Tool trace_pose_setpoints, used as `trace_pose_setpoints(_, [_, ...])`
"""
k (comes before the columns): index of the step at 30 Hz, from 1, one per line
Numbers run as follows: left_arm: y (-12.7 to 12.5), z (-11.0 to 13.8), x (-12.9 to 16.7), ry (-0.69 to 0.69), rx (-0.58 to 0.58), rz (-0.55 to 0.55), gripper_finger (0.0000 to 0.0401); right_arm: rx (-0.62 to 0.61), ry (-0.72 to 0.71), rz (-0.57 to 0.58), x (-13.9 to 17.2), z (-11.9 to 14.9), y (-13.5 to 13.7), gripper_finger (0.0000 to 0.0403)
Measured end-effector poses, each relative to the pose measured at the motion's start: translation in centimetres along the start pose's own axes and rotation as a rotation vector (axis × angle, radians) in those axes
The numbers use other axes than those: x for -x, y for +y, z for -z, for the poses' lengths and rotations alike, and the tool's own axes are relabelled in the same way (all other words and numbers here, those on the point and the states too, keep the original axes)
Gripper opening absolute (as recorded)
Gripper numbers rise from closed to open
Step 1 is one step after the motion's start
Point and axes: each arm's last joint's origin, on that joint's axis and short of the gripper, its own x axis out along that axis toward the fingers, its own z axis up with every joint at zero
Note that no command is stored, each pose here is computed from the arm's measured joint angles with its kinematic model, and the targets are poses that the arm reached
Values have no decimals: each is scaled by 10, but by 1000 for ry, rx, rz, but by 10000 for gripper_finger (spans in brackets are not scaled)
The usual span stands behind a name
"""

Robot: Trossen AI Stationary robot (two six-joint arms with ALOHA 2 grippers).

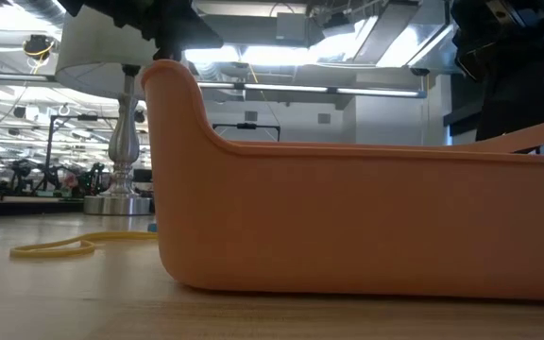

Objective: Pick and place rubber bands into bin
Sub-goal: Put the black rubber band into the orange bin

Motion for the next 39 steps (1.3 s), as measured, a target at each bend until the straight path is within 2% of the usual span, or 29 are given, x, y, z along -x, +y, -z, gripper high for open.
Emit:
trace_pose_setpoints(11, [0, 0, 0, -4, -13, 2, 3, -3, 1, -8, 0, 0, 1, 149])
trace_pose_setpoints(18, [-6, -13, 1, -123, -203, 52, 3, -5, 1, -13, 0, 0, 1, 149])
trace_pose_setpoints(21, [-6, -26, -2, -128, -236, 22, 3, -7, 0, -13, 0, 0, 1, 149])
trace_pose_setpoints(27, [5, -50, -35, 73, -338, -106, 3, -29, -10, -11, -2, -6, 2, 149])
trace_pose_setpoints(32, [22, -67, -82, 276, -417, -236, 3, -57, -25, -3, -5, -14, 2, 149])
trace_pose_setpoints(36, [42, -69, -117, 445, -508, -298, 6, -73, -33, 3, -6, -19, 2, 149])
trace_pose_setpoints(39, [57, -59, -141, 548, -507, -313, 15, -81, -37, 6, -7, -21, 2, 149])
